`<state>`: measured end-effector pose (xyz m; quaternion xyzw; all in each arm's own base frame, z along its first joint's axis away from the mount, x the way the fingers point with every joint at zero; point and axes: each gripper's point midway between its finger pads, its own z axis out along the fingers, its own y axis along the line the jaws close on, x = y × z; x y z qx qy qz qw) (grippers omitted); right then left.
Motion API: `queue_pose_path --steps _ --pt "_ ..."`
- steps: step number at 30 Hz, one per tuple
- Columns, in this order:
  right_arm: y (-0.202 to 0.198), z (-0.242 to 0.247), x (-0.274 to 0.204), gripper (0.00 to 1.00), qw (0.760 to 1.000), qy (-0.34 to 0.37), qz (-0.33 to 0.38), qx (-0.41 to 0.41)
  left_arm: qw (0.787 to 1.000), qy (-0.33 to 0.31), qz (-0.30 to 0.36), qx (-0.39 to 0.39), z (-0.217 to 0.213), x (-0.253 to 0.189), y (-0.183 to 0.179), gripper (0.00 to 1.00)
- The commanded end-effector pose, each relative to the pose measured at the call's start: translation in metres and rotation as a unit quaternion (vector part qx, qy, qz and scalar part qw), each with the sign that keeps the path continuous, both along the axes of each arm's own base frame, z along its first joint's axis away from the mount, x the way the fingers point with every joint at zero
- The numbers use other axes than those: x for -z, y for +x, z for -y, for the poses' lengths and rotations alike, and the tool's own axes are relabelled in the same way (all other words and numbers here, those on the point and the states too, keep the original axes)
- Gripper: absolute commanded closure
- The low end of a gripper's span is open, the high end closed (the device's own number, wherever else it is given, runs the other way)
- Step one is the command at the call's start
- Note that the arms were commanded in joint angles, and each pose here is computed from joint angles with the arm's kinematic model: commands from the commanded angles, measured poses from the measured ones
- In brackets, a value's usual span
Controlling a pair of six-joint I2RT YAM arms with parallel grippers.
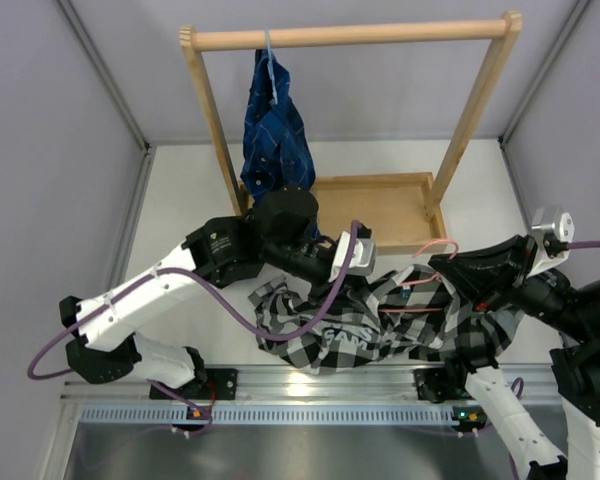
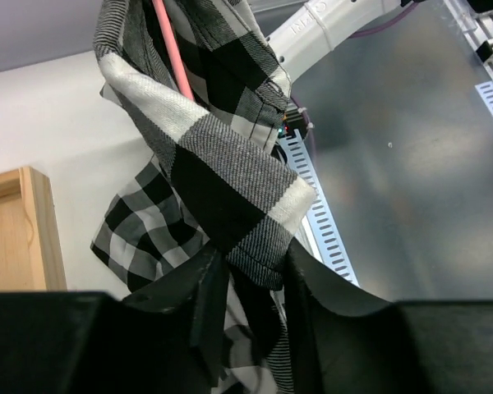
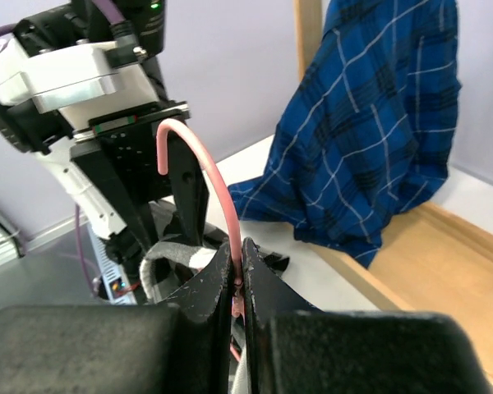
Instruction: Place the shirt on the hanger
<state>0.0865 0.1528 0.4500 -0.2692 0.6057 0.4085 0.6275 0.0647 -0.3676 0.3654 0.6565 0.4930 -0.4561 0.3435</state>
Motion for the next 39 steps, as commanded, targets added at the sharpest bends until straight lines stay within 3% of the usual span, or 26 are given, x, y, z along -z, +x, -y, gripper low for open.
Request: queue_pose_path --steps 1,10,11,12,17,19,20,25,29,34,39 --pt "-0.017 -0.007 -0.013 1.0 0.998 0.016 0.033 -0.045 1.0 -0.004 0.001 0.028 0.014 0.0 -0.001 0.66" --pt "-0.021 -0.01 -0.015 1.0 0.997 0.025 0.039 -0.062 0.999 0.018 -0.014 0.023 0.032 0.014 0.008 0.66" --pt "-0.021 -0.01 -0.014 1.0 0.997 0.025 0.04 -0.058 1.0 0.019 -0.012 0.019 0.032 0.015 0.009 0.72" --pt "-0.021 -0.009 -0.014 1.0 0.997 0.024 0.04 -0.055 1.0 0.021 -0.011 0.016 0.031 0.017 0.01 1.0" --pt "-0.012 -0.005 -0.007 1.0 0.999 0.024 0.035 -0.029 1.0 0.011 -0.001 -0.004 0.026 0.016 0.014 1.0" --pt "-0.01 -0.004 -0.004 0.82 0.999 0.02 0.036 -0.025 1.0 -0.005 0.007 -0.009 0.021 0.007 0.013 1.0" --pt "-0.011 -0.003 -0.003 0.6 0.999 0.016 0.04 -0.021 1.0 -0.01 0.011 -0.009 0.02 0.005 0.013 1.0" --pt "-0.038 0.015 0.036 0.39 0.996 -0.082 0.038 0.005 0.999 -0.034 0.028 -0.004 0.006 -0.011 0.006 1.0" --pt "-0.076 0.024 0.061 0.2 0.989 -0.125 0.076 -0.034 0.998 -0.047 0.03 0.019 -0.005 -0.016 -0.005 1.0" --pt "-0.096 0.031 0.073 0.21 0.981 -0.15 0.091 -0.087 0.997 -0.063 0.024 0.048 -0.012 -0.026 -0.018 1.0" --pt "-0.072 0.042 0.066 0.24 0.982 -0.162 0.088 -0.032 0.996 -0.068 0.031 0.046 -0.019 -0.033 -0.02 1.0"
